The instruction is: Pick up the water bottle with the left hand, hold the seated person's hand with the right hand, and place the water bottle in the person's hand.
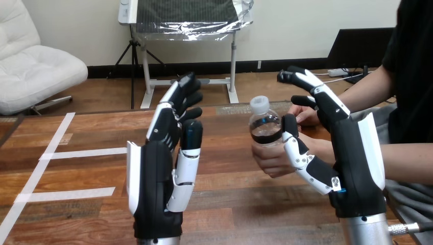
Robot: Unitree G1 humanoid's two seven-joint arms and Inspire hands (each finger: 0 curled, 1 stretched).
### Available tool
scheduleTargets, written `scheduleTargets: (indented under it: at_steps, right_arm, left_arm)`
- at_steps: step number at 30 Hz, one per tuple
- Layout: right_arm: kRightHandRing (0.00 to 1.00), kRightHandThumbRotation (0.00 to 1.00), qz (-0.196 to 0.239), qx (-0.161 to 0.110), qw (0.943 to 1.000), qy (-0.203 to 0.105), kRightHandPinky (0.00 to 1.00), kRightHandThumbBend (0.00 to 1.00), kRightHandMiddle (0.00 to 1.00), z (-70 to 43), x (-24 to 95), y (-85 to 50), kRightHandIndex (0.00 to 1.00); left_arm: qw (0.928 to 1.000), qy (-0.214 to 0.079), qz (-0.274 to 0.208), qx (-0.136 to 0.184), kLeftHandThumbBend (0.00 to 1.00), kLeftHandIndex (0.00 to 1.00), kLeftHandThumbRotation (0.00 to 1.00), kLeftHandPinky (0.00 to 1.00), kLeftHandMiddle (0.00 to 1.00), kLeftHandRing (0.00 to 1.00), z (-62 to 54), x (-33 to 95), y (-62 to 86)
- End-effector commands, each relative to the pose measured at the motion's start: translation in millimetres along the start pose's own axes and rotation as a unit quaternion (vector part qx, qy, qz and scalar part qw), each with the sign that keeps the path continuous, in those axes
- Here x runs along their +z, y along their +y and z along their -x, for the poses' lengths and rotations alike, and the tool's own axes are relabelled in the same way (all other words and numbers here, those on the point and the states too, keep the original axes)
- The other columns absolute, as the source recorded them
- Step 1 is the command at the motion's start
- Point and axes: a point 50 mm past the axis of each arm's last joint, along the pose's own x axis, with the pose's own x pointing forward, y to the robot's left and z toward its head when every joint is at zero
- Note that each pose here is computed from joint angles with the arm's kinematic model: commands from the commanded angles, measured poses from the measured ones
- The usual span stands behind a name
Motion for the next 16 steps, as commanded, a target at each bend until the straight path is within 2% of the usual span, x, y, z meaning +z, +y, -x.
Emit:
scheduleTargets:
  at_steps: [1,16]
  right_arm:
    - [0.86,0.0,-0.007,-0.011,0.9994,-0.031,0.78,0.08,0.86,-8.4,5.6,-0.6,0.76]
    - [0.83,0.0,-0.014,-0.01,0.9995,-0.025,0.75,0.09,0.84,-7.3,4.8,0.8,0.74]
  left_arm:
    - [0.9986,0.03,-0.01,0.043,0.41,0.85,0.94,0.73,0.84,0.81,24.0,4.8,6.8]
    - [0.998,0.032,-0.026,0.047,0.41,0.84,0.92,0.72,0.84,0.8,29.2,3.6,11.7]
